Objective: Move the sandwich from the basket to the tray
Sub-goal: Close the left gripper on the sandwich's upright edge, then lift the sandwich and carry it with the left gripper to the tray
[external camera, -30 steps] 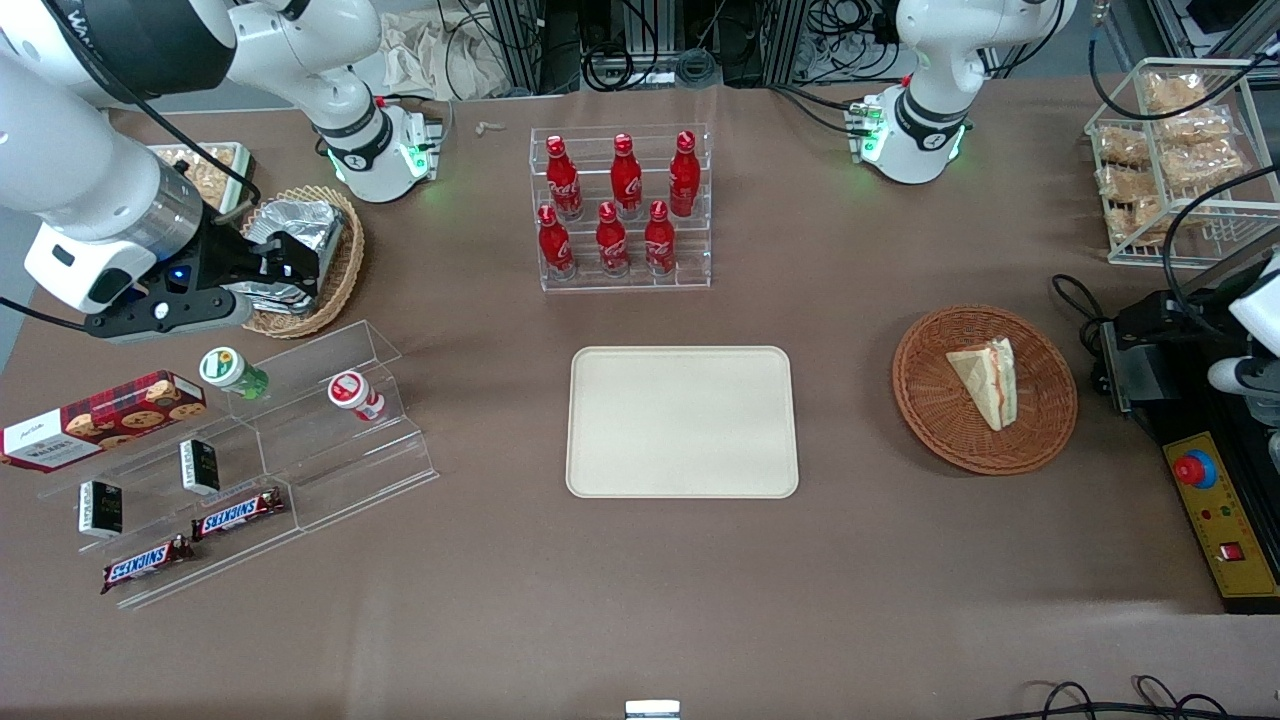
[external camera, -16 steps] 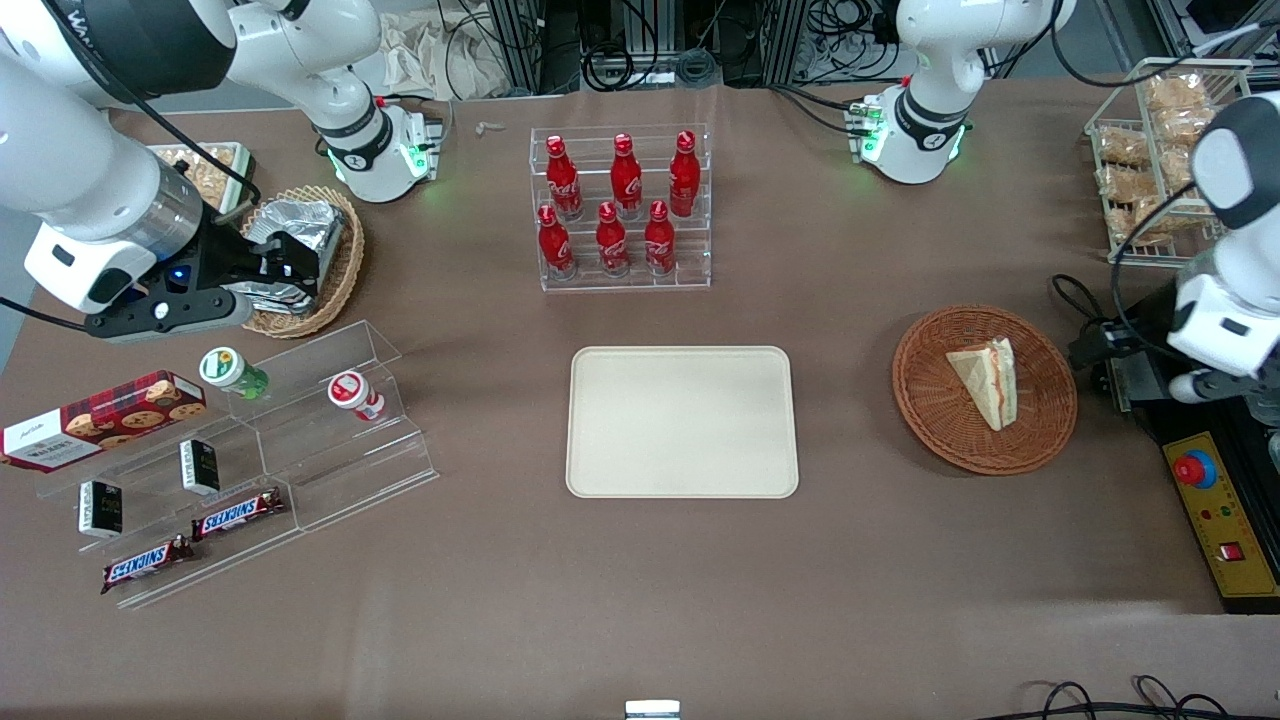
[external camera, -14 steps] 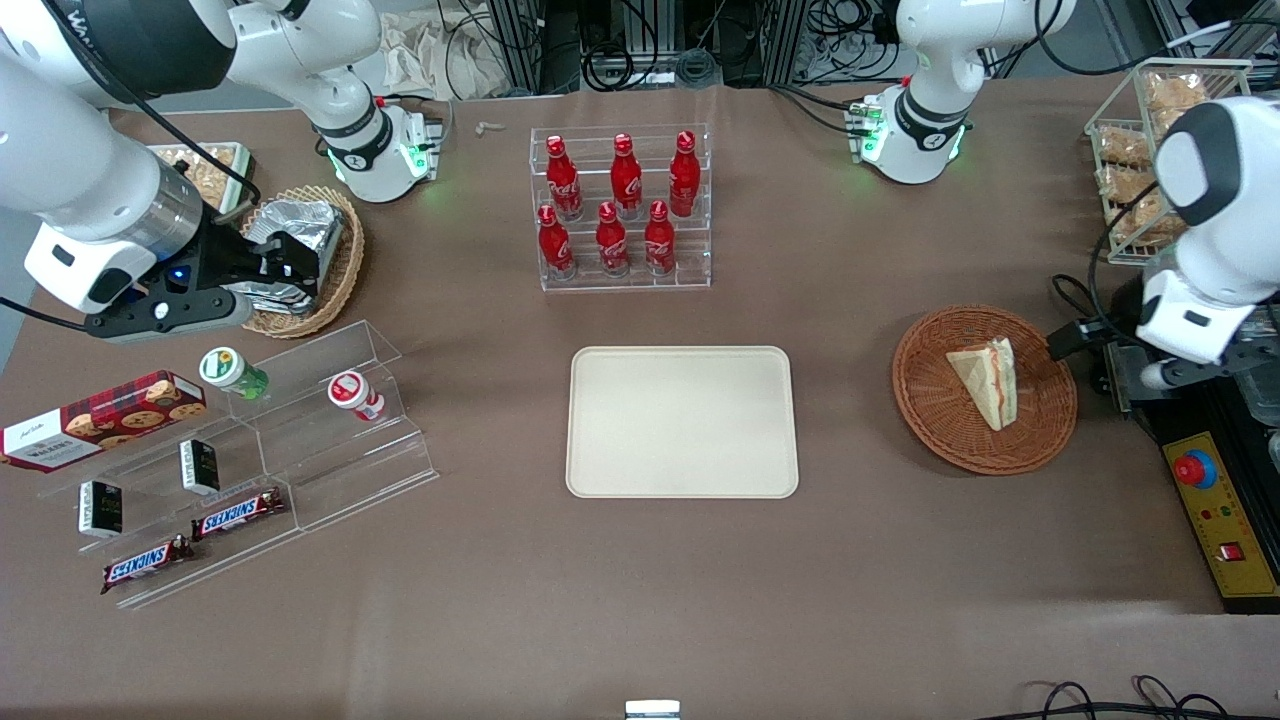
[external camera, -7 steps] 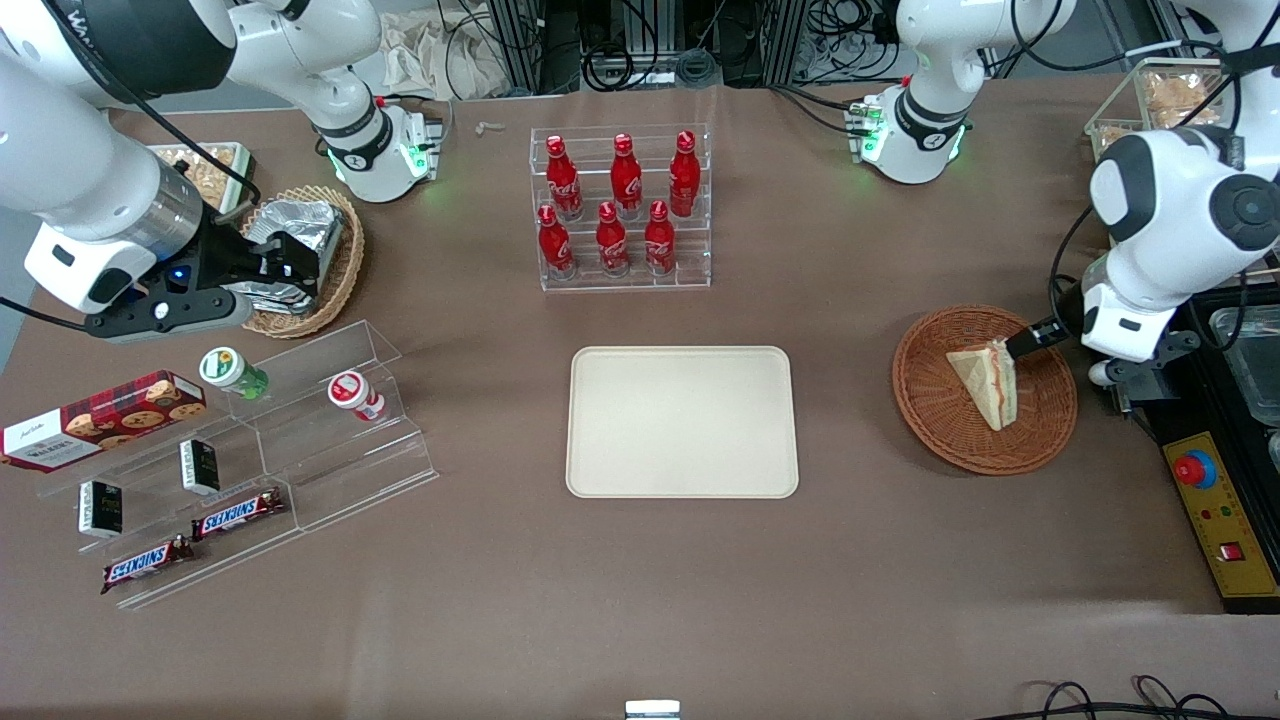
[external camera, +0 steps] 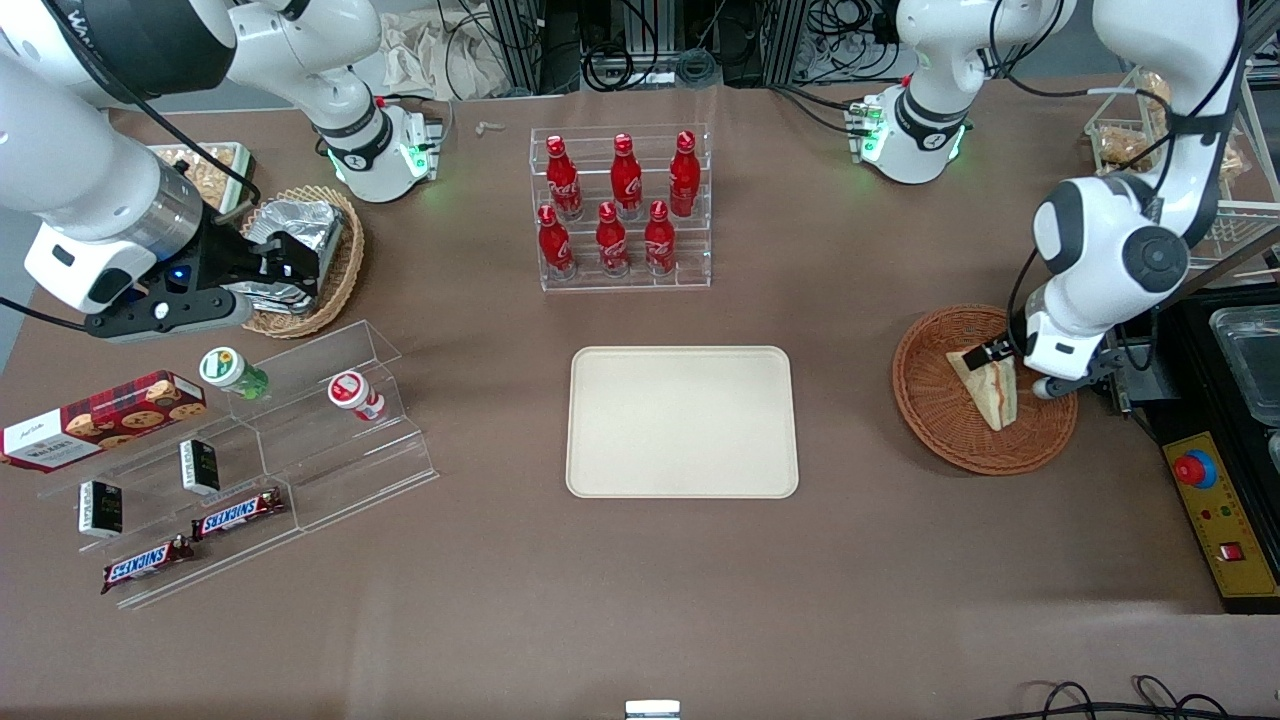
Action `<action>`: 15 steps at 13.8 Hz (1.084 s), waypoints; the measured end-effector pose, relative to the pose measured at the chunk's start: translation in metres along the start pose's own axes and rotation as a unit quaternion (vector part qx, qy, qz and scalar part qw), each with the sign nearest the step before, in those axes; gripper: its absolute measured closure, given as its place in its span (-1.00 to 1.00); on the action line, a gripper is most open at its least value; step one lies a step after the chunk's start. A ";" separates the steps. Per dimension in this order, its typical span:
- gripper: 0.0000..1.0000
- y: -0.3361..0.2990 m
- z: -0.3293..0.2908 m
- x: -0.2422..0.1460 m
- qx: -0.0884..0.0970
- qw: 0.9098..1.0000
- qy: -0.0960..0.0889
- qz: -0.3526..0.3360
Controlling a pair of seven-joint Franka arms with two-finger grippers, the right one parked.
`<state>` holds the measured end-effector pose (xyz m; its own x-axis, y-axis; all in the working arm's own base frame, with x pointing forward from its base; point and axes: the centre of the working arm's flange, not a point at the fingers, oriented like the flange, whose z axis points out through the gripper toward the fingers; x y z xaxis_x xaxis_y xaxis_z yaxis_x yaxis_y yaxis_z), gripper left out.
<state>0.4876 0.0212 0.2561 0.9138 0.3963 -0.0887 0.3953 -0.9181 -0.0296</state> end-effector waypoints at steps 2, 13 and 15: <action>-1.00 0.000 0.015 0.002 0.000 1.000 -0.002 -0.001; 0.34 0.015 -0.062 0.019 -0.008 1.000 0.023 -0.011; 0.52 0.023 -0.131 0.029 0.005 1.000 -0.005 -0.009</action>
<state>0.5358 0.0132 0.3837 0.9057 0.4125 -0.0977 0.4104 -0.9110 -0.0412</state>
